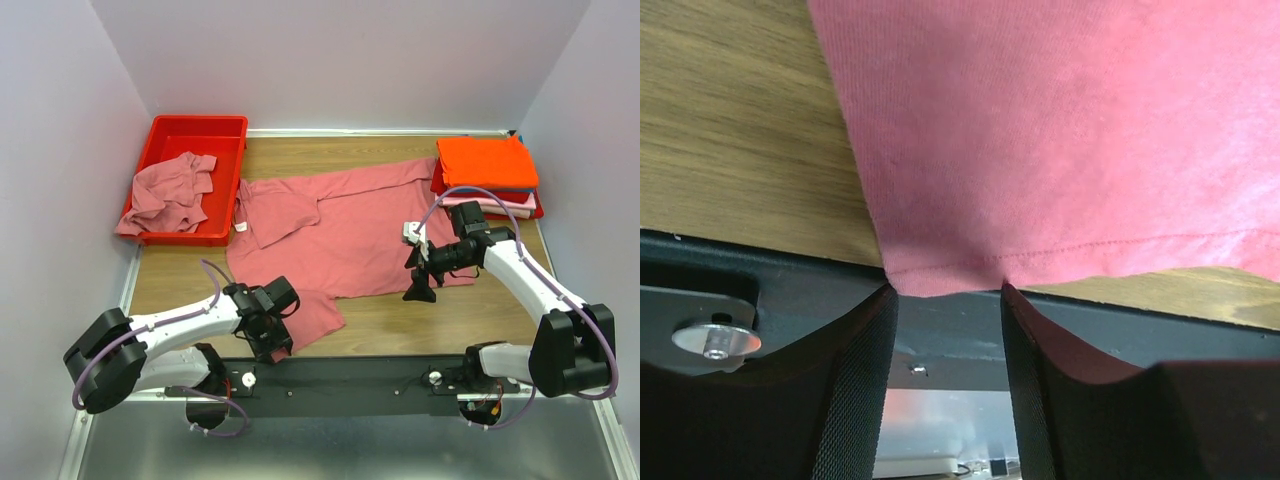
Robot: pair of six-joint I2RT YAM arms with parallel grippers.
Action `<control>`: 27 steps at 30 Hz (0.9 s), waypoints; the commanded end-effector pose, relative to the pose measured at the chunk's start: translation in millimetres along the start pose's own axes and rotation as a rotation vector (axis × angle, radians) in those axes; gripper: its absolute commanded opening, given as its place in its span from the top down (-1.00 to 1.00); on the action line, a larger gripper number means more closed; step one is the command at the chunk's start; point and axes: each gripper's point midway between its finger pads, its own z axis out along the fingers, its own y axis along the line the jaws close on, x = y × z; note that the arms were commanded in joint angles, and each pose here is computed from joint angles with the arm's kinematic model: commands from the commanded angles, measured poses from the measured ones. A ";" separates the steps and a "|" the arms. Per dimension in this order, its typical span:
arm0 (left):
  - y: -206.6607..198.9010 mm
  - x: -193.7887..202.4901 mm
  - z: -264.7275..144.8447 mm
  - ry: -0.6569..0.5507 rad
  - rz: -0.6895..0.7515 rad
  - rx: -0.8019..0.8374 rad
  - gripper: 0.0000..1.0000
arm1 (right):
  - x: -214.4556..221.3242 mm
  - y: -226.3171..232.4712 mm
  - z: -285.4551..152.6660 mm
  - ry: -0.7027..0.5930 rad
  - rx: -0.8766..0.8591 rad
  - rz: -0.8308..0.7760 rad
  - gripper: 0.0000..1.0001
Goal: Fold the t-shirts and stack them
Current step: Fold the tshirt
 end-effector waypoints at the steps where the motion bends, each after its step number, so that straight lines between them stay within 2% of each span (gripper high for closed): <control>1: 8.3 -4.0 9.1 -0.028 -0.018 -0.022 -0.04 | -2.2 -0.8 -5.5 0.004 0.019 -0.013 -0.99; 13: -2.6 -6.6 0.1 -0.043 0.008 0.012 0.19 | -3.0 -0.6 -5.4 0.002 0.018 -0.012 -1.00; 16: -10.0 -6.1 -7.5 -0.044 0.024 0.045 0.34 | -2.4 -0.9 -5.5 0.003 0.019 -0.008 -0.99; 21: -21.3 -9.0 -16.7 -0.065 0.045 0.096 0.76 | -3.6 -2.8 -6.8 0.008 0.029 0.003 -0.99; 24: -26.5 -9.7 -20.9 -0.071 0.057 0.118 0.84 | -2.0 -16.0 -13.7 0.053 0.094 0.046 -0.99; 27: -31.5 -10.7 -24.0 -0.080 0.073 0.146 0.86 | 18.9 -44.9 -35.7 0.138 0.247 0.158 -1.00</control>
